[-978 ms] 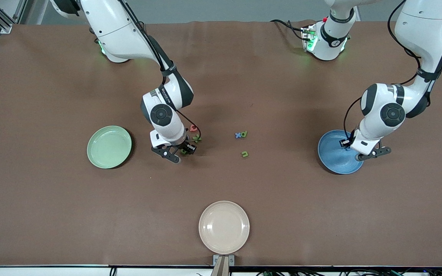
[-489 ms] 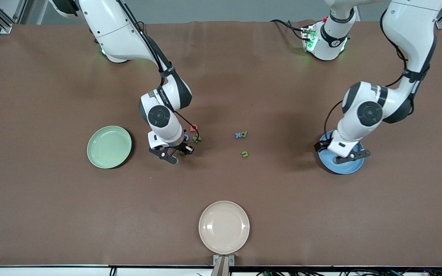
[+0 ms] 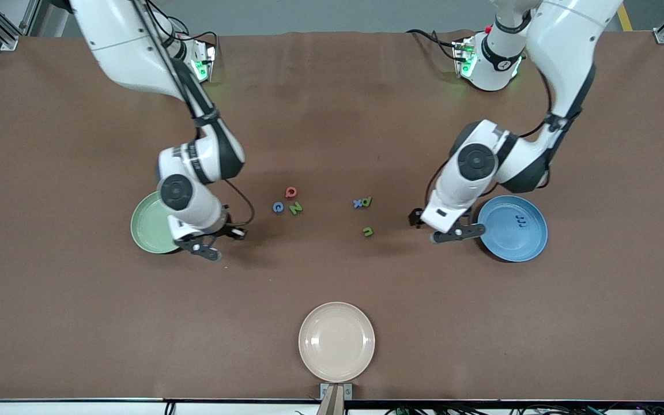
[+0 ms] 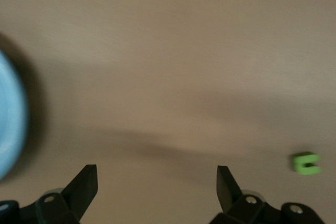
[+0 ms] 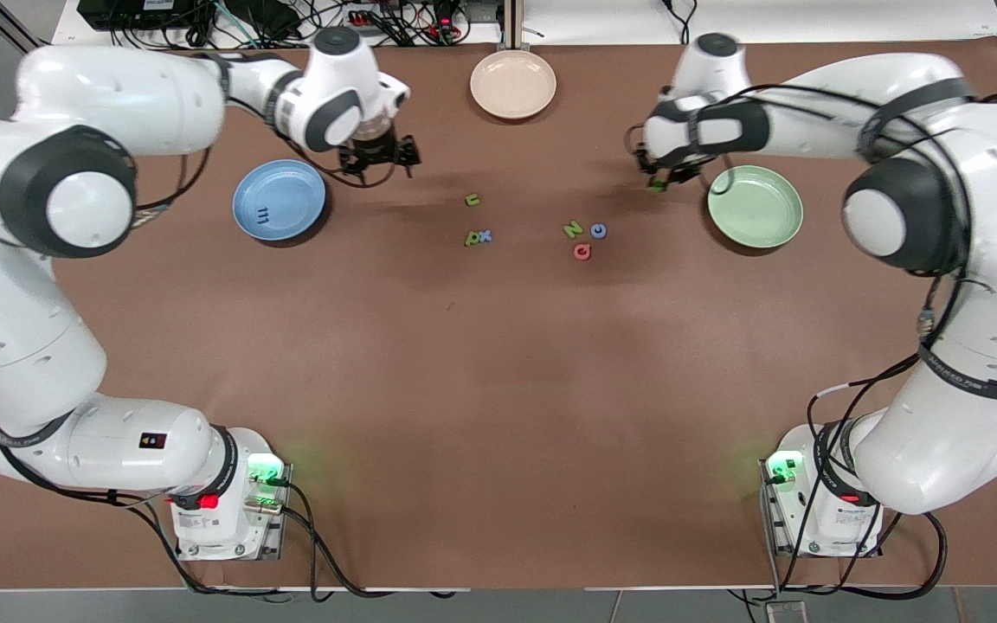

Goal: Sort upper and lower case letters into plates
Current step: 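Place the green B on the green plate while the left gripper reaches u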

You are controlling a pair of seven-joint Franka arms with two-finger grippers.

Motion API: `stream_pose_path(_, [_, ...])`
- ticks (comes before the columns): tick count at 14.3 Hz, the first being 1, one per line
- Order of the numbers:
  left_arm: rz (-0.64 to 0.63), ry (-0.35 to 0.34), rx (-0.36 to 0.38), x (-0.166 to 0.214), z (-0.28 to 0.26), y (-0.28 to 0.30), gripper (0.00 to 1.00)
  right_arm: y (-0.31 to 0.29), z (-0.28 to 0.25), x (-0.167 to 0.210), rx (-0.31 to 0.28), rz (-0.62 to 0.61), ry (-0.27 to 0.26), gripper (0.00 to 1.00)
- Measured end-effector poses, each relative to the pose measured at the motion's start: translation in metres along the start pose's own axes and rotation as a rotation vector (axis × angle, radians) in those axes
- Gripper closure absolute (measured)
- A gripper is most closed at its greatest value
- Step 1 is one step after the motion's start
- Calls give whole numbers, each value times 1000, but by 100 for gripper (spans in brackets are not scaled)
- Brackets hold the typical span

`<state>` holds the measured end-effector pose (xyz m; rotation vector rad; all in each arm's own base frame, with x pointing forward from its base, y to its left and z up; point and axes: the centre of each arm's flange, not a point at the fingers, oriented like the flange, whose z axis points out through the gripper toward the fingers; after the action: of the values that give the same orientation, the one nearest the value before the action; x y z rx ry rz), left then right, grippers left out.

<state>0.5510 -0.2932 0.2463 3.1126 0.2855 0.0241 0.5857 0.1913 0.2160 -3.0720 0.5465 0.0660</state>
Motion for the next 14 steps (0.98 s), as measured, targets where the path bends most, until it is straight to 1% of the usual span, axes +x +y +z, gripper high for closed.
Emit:
stream_pose_path(3, [-61,-22,-29,-2,22,41,0,71,-19,24,4,-46,-18,72])
stream_pose_path(6, [-87,-39,-45,-10,42,76,0,112,-32,34,8,-83,-39,72])
stream_pose_path(7, [-89,-37,-47,-12,45,85,0,119,-31,31,8,-96,-43,72])
stream_pose_path(10, [-91,-14,-37,-15,54,105,0,141,-19,9,11,-147,-34,72])
stream_pose_path(12, [-86,-8,-24,-20,63,114,0,158,-7,-5,7,-152,-39,72])
stream_pose_path(14, [-77,-13,-17,-25,72,119,0,168,6,-16,7,-153,-14,72])
